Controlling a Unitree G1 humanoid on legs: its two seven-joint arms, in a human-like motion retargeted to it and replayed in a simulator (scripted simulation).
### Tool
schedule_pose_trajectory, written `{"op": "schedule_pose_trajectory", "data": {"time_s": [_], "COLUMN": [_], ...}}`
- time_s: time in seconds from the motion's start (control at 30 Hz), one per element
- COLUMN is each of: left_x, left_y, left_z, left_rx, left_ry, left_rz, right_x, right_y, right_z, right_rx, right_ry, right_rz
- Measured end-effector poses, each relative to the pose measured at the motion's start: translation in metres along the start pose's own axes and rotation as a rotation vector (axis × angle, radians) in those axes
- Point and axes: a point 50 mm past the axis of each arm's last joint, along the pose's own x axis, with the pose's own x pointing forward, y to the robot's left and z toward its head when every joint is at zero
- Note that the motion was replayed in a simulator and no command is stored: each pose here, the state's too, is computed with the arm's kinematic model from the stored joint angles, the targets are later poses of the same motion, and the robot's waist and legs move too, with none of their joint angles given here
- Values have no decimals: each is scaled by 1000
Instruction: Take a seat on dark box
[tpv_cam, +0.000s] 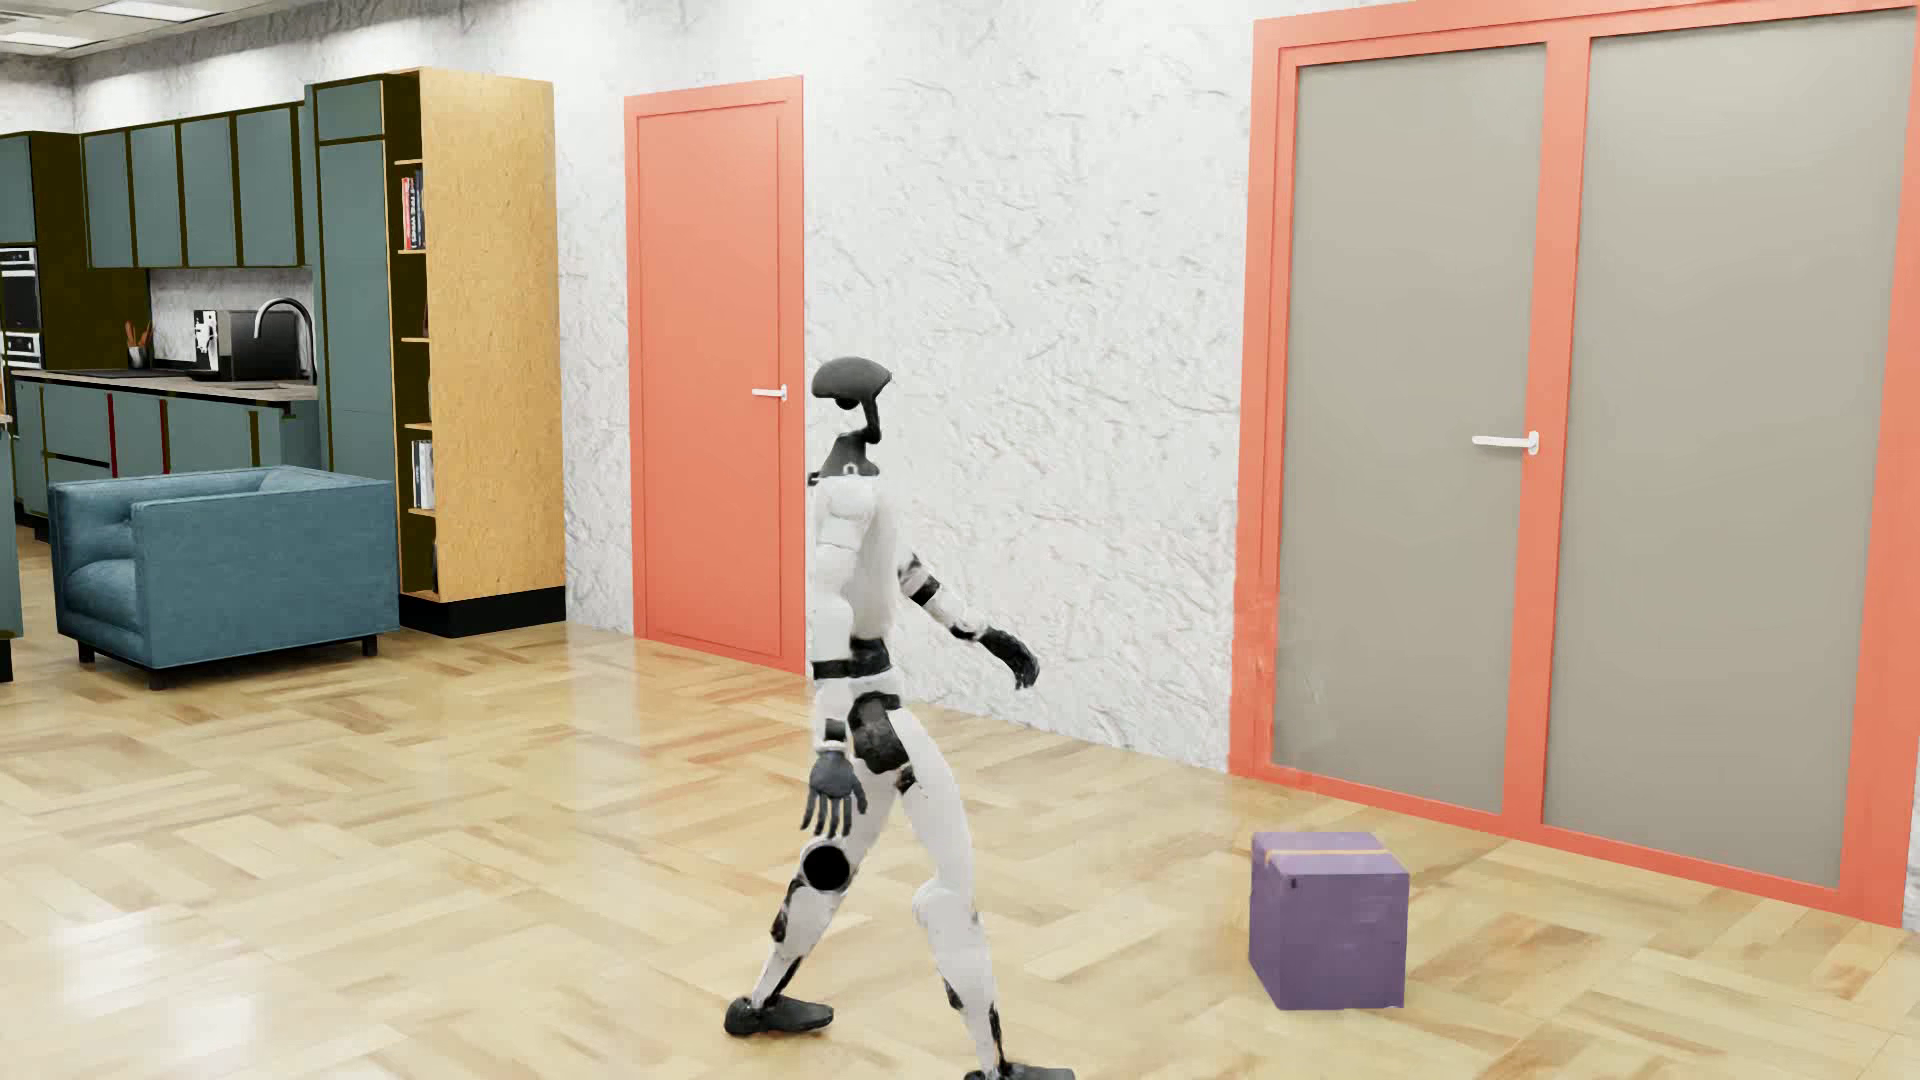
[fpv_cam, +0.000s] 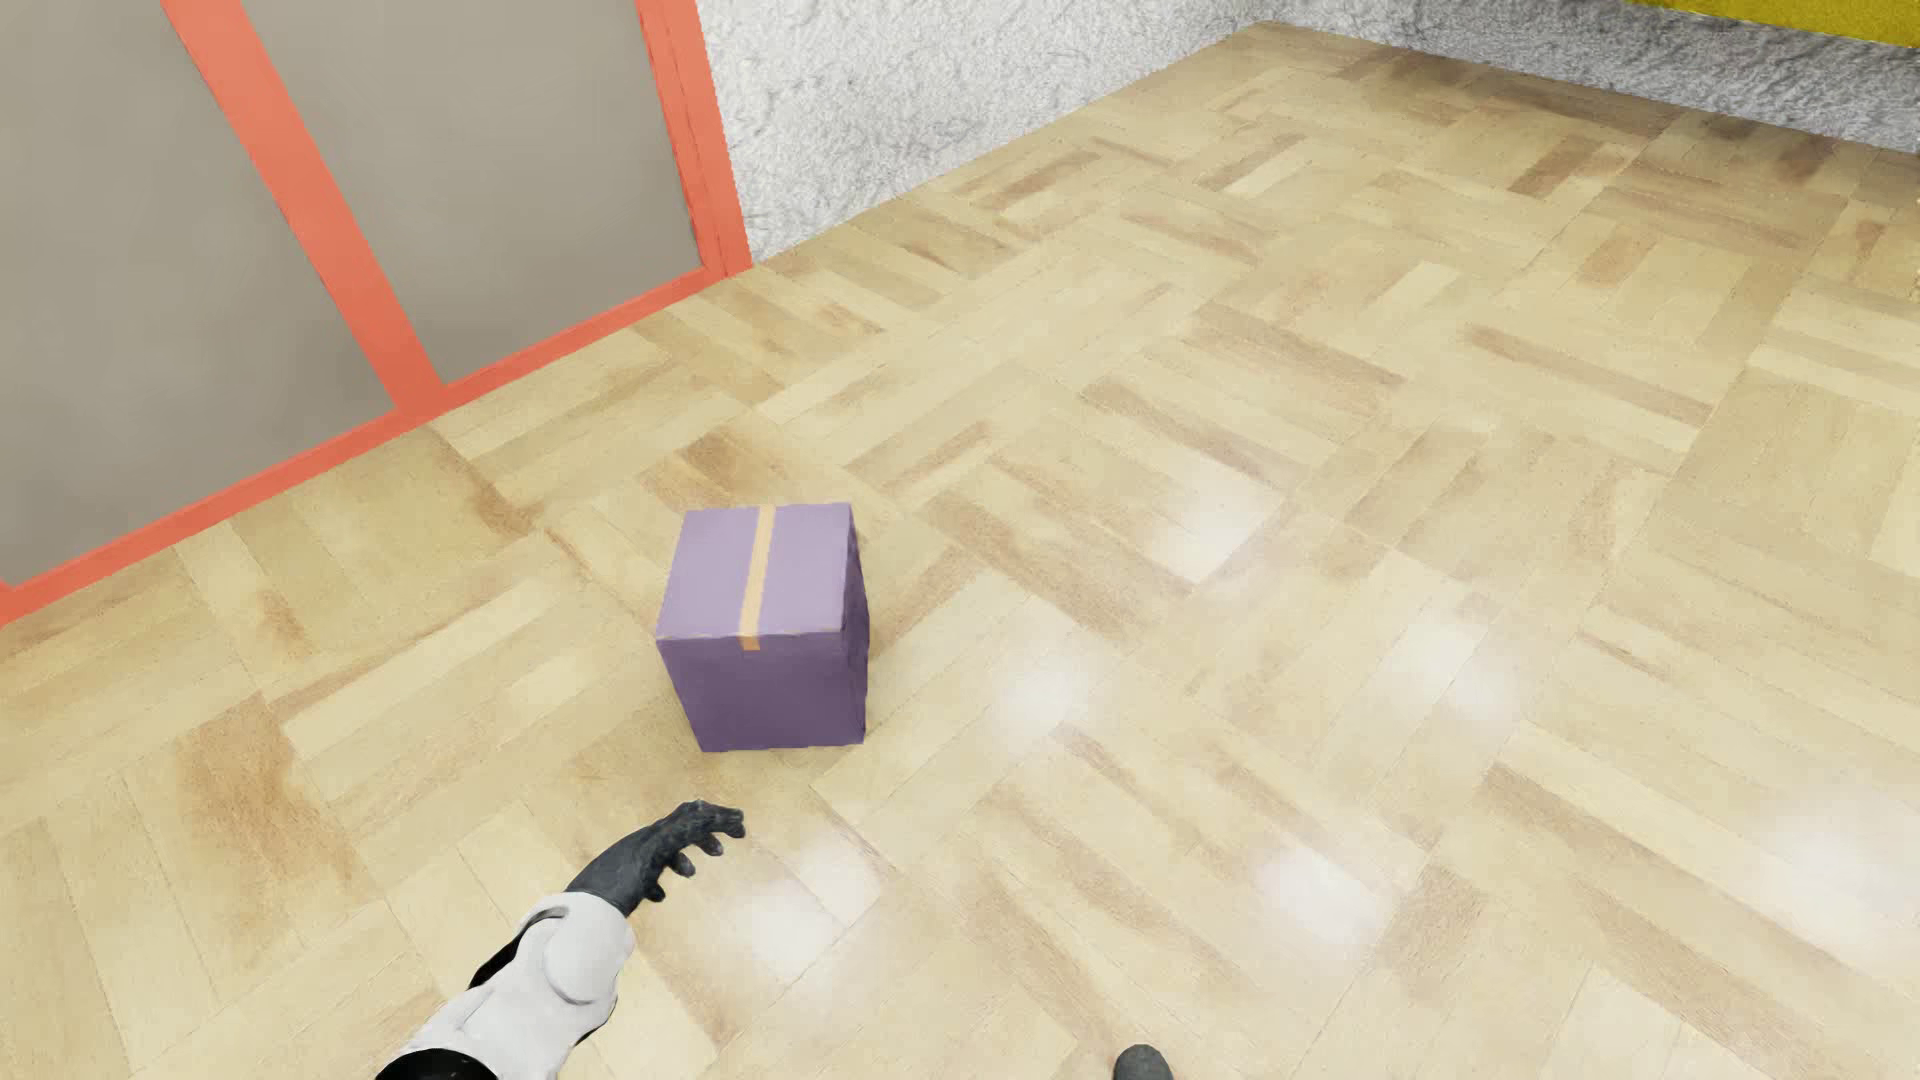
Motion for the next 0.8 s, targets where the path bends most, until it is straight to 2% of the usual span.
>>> {"op": "schedule_pose_trajectory", "data": {"time_s": [0.03,0.1,0.17,0.2,0.23,0.27,0.3,0.4,0.43,0.47,0.53,0.6,0.67,0.7,0.8], "left_x": [1,0,-6,-11,-15,-21,-29,-64,-81,-92,-109,-122,-119,-108,-65], "left_y": [2,-4,-24,-33,-43,-51,-59,-89,-97,-97,-92,-74,-65,-53,-40], "left_z": [7,13,-4,-14,-28,-40,-56,-101,-117,-128,-146,-165,-166,-159,-118], "left_rx": [10,28,-11,-38,16,-18,0,-122,-150,-142,-163,-134,-149,-150,-132], "left_ry": [-24,-58,2,34,108,158,238,470,549,576,644,713,734,662,488], "left_rz": [27,-22,-51,-117,-149,-209,-207,-242,-256,-249,-225,-172,-118,-101,-35], "right_x": [-1,0,1,1,2,2,-1,-12,-13,-19,-26,-24,-22,-21,-18], "right_y": [1,1,0,-1,-14,-27,-38,-94,-114,-128,-161,-148,-138,-132,-72], "right_z": [-16,-23,-3,12,37,62,90,147,151,164,175,169,171,167,152], "right_rx": [17,14,-34,-61,-98,-132,-144,-173,-202,-171,-92,-3,30,16,-9], "right_ry": [44,53,-25,-58,-160,-239,-340,-507,-505,-588,-609,-587,-555,-564,-556], "right_rz": [-5,23,11,18,-44,-52,-78,-241,-341,-317,-405,-398,-355,-331,-200]}}
